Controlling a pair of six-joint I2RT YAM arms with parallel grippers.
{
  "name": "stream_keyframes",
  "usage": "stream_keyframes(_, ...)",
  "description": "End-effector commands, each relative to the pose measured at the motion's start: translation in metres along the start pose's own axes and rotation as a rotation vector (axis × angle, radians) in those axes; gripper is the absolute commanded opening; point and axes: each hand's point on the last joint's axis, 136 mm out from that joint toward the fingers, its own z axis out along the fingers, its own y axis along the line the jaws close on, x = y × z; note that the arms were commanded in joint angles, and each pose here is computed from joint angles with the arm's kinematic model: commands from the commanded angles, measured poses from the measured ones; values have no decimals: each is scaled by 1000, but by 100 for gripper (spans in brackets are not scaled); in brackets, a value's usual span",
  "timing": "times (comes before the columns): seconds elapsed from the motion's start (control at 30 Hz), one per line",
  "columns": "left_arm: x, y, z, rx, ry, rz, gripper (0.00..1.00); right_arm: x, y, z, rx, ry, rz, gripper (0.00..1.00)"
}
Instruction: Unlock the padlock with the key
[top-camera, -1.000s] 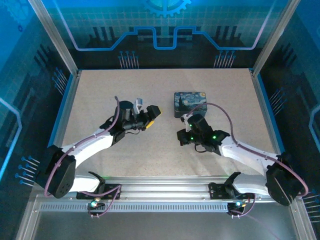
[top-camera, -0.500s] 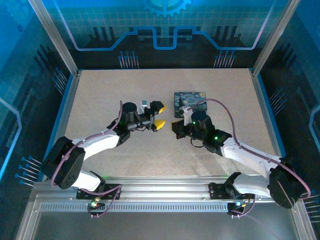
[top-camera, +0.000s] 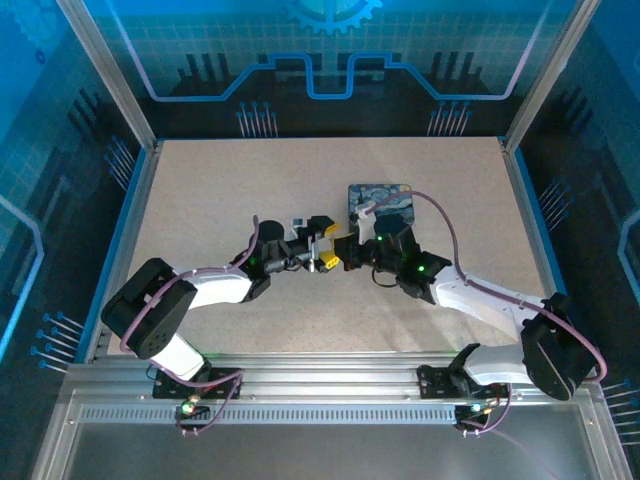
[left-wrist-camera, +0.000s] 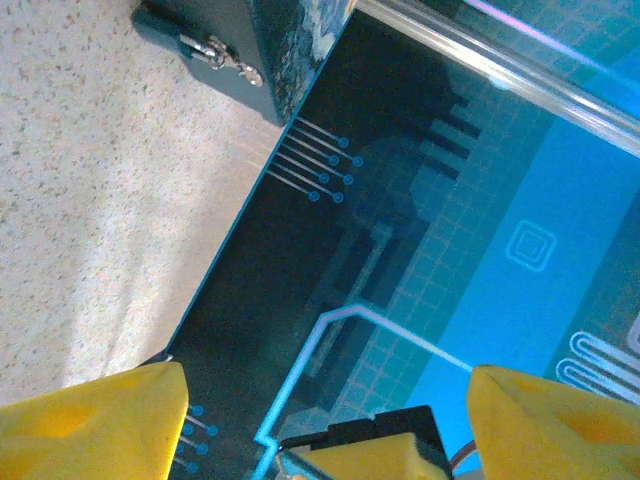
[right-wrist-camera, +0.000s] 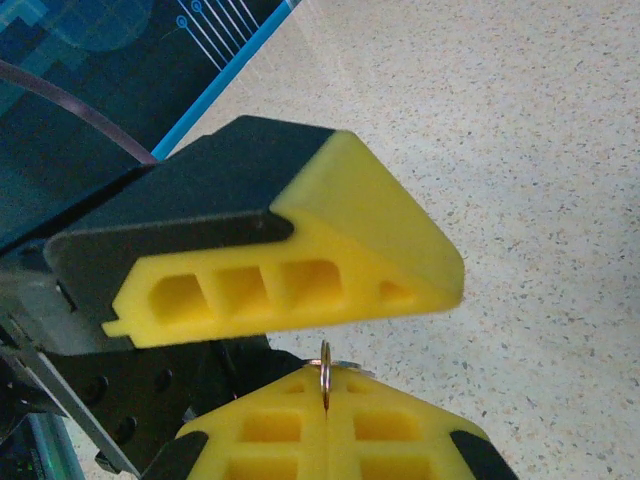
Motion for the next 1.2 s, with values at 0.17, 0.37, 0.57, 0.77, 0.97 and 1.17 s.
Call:
stream_keyframes(0.17, -3, -4, -2, 49, -26, -41, 58, 4, 5, -6, -12, 2, -15, 0)
stream_keyframes(0.37, -5, -4, -3, 54, -35, -44, 44, 12, 4, -9, -10, 23, -13, 0)
stream_keyframes(0.57, -6, -3, -3, 51, -42, -49, 31, 14, 3, -10, -11, 28, -12, 0)
stream_keyframes(0.77, -7, -2, -3, 46, -46, -47, 20, 12, 3, -12, -7, 19, -12, 0)
stream_keyframes(0.97, -7, -1, -3, 40, -48, -41, 13, 11, 2, -14, -3, 11, -10, 0)
stream_keyframes(1.17, -7, -2, -3, 42, -49, -38, 10, 11, 2, -16, -2, 6, -7, 0)
